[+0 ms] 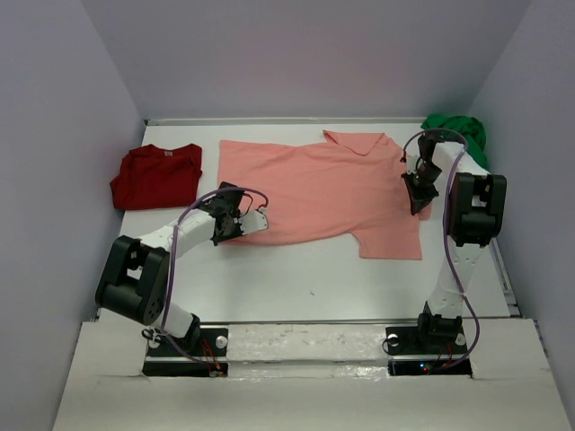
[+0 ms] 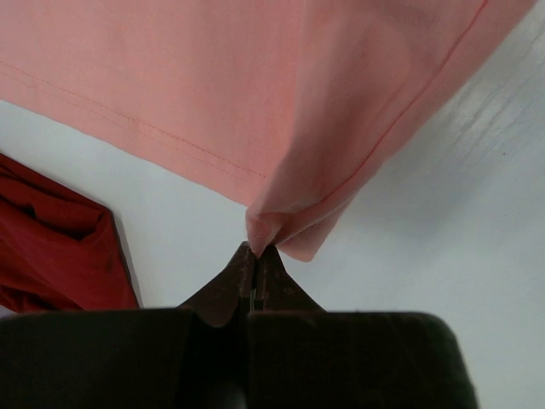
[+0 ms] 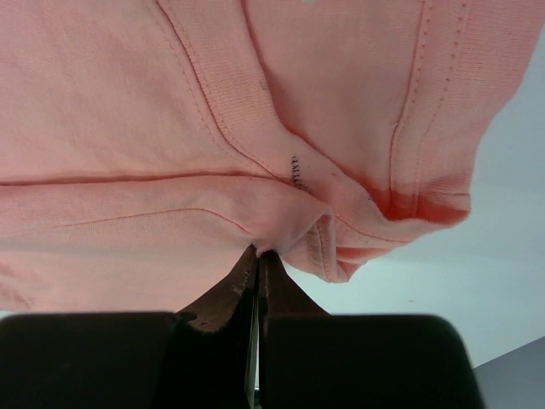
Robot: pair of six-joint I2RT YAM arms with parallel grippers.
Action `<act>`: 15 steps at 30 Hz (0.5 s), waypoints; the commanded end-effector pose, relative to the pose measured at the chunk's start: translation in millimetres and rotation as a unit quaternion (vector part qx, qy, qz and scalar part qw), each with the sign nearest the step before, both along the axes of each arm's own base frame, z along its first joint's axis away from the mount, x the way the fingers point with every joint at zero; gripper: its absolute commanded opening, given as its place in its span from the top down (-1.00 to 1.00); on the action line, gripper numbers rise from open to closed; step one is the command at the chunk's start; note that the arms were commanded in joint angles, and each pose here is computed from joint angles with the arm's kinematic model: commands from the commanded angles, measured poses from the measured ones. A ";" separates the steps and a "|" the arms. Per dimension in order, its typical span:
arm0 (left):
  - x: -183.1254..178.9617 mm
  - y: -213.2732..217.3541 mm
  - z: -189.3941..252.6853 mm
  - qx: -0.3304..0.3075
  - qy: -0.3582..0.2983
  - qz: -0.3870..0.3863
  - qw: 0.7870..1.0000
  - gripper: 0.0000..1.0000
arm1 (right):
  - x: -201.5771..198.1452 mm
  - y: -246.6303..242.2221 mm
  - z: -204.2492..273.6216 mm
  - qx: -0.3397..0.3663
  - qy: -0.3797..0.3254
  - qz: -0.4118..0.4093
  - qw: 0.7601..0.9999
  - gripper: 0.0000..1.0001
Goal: Fold and stack the t-shirts
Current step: Flatten the tshirt out
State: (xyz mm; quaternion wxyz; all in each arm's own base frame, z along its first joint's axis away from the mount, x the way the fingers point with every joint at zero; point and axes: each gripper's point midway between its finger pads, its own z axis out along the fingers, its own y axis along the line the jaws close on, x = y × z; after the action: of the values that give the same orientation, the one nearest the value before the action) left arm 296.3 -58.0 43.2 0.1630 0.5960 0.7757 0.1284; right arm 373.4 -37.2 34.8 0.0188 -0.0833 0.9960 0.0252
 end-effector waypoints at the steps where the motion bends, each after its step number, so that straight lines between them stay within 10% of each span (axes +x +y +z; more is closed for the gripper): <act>1: 14.4 -2.0 13.3 0.008 -0.020 -0.006 1.000 1.00 | 16.1 -5.4 11.0 -0.019 -0.025 -0.001 1.000 1.00; 15: 17.0 10.2 22.4 0.013 -0.029 0.005 0.999 1.00 | 20.4 -5.8 17.5 -0.020 -0.031 -0.005 0.999 1.00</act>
State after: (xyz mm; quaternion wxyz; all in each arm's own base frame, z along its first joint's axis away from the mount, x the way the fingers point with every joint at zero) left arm 305.2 -52.2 47.2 0.1644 0.5929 0.7762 0.1377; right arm 380.0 -41.5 41.1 0.0277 -0.0819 0.9962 0.0125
